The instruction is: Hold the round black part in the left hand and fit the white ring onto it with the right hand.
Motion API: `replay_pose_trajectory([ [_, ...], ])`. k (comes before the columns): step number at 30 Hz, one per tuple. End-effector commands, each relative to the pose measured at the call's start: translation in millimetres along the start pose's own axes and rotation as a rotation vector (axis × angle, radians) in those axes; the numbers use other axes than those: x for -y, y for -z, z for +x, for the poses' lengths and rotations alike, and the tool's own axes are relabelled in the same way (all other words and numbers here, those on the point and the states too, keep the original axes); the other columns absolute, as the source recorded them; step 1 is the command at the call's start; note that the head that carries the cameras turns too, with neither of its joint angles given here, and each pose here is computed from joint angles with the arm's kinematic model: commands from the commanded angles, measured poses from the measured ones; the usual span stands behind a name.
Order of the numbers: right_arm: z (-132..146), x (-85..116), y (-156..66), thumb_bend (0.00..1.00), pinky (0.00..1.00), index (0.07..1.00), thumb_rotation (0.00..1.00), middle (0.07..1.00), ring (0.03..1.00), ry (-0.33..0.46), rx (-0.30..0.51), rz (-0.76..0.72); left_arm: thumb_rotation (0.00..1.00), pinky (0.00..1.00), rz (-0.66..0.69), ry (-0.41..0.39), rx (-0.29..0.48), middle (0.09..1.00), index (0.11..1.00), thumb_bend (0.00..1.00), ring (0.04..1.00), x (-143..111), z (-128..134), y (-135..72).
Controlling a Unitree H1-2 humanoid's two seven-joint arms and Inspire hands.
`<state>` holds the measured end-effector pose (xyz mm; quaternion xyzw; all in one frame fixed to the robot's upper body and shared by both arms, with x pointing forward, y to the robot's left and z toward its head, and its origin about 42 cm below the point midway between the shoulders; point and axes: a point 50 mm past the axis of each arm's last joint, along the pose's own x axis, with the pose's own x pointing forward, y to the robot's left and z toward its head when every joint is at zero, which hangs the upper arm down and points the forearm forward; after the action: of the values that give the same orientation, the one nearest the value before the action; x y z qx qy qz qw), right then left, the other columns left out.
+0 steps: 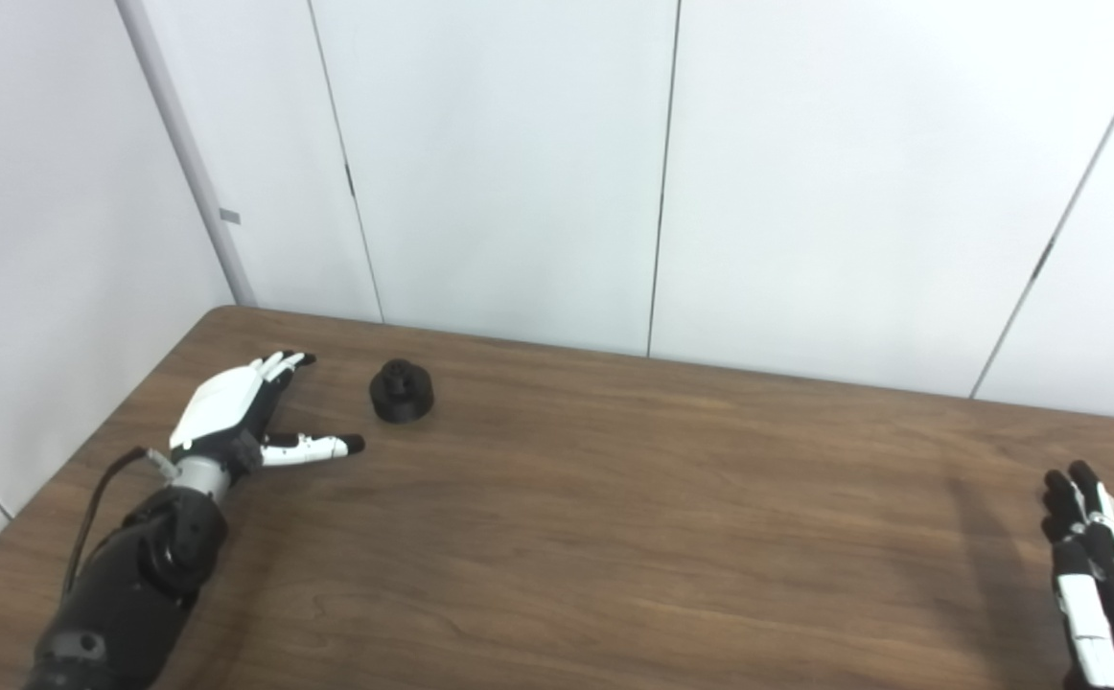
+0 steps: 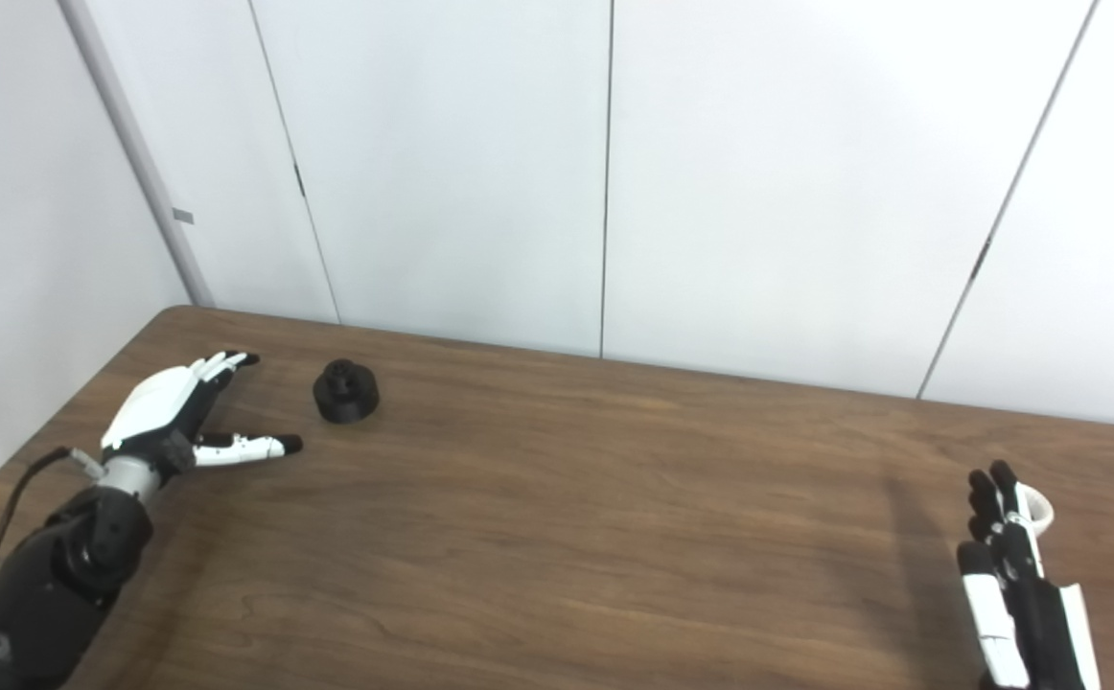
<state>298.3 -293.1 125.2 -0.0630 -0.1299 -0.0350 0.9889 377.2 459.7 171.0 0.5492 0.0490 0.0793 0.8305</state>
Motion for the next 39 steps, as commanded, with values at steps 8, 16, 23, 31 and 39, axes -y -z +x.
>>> replay_pose_trajectory([
  [8, -11.1, 2.4, 14.9, 0.58, 0.99, 0.994, 0.85, 0.966, 0.973, -0.010, -0.053, -0.003, 0.46, 1.00, 0.068, -0.015, 0.046, 0.985, 0.917, 1.00, 1.000, -42.1, 19.3, -15.9],
  [16, -11.7, 0.1, 13.5, 0.59, 1.00, 0.994, 0.85, 0.966, 0.974, -0.010, -0.054, 0.006, 0.28, 1.00, 0.084, -0.042, 0.100, 0.969, 0.904, 1.00, 0.995, -46.7, 22.3, -18.7],
  [23, -13.9, 2.3, 14.2, 0.50, 1.00, 0.999, 0.85, 0.967, 0.973, -0.006, -0.047, 0.004, 0.17, 1.00, 0.090, -0.046, 0.134, 0.951, 0.876, 1.00, 0.987, -40.8, 24.4, -24.2],
  [31, -14.3, 2.9, 12.3, 0.52, 1.00, 0.999, 0.84, 0.969, 0.979, 0.000, -0.049, 0.014, 0.09, 1.00, 0.080, -0.053, 0.163, 0.944, 0.873, 1.00, 0.981, -41.7, 27.8, -29.1],
  [39, -14.6, 4.3, 13.0, 0.52, 0.99, 0.998, 0.84, 0.972, 0.969, -0.001, -0.043, 0.011, 0.38, 1.00, 0.062, -0.040, 0.155, 0.930, 0.852, 1.00, 0.970, -29.9, 28.2, -37.7],
])
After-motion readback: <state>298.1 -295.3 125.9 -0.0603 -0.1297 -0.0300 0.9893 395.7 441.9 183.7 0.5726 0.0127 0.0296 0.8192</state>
